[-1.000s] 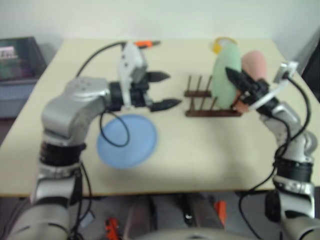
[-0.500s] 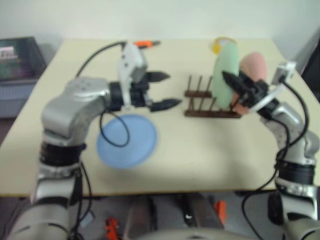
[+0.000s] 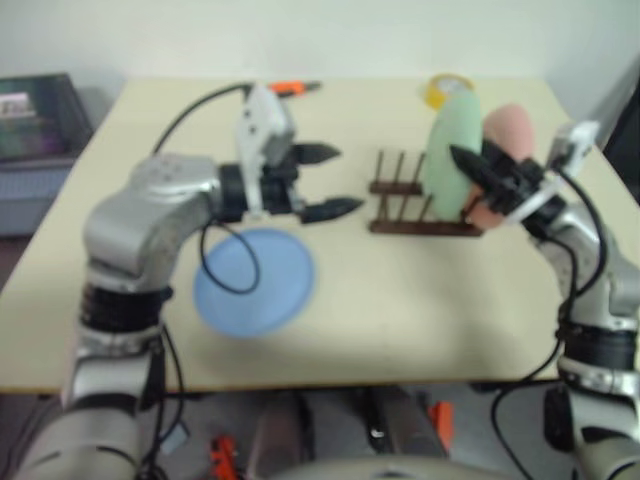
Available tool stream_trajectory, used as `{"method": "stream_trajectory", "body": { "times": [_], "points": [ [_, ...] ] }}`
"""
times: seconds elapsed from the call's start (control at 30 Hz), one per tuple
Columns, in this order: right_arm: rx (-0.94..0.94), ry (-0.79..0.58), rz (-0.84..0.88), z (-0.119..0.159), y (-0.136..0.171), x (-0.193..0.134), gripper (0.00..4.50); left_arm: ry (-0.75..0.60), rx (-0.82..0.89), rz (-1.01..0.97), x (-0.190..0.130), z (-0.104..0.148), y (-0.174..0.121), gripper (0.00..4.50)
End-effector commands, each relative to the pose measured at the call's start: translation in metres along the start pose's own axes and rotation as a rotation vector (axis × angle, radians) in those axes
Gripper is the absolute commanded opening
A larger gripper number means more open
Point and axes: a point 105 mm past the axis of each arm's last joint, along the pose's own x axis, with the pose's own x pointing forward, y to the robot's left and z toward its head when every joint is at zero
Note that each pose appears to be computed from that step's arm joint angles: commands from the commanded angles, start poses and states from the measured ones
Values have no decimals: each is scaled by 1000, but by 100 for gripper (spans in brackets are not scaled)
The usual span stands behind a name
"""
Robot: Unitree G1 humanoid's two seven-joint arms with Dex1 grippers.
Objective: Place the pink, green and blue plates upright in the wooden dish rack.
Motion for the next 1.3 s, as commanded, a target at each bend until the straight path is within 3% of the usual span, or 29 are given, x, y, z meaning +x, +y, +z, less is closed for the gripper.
{"method": "stream_trajectory", "body": {
  "times": [0.03, 0.37, 0.8, 1.0, 1.13, 1.3],
  "points": [
    [-114, -43, 13, 20, 2, 0, 236, -37, 44, -4, -2, 14, -2, 450],
    [-260, -62, -17, 38, -3, 4, 236, -35, 46, -4, -2, 14, -2, 450],
    [-406, -99, -17, 81, -11, 2, 236, -22, 59, 17, -8, 13, 3, 450],
    [-464, -41, 121, 94, 13, 8, 236, 24, 86, 91, -32, 13, 18, 450],
    [-528, 87, 313, 80, 49, 11, 236, 153, 73, 212, -74, -1, 39, 450],
    [-609, 224, 407, 47, 67, 13, 236, 269, 3, 311, -106, -24, 54, 450]
  ]
}}
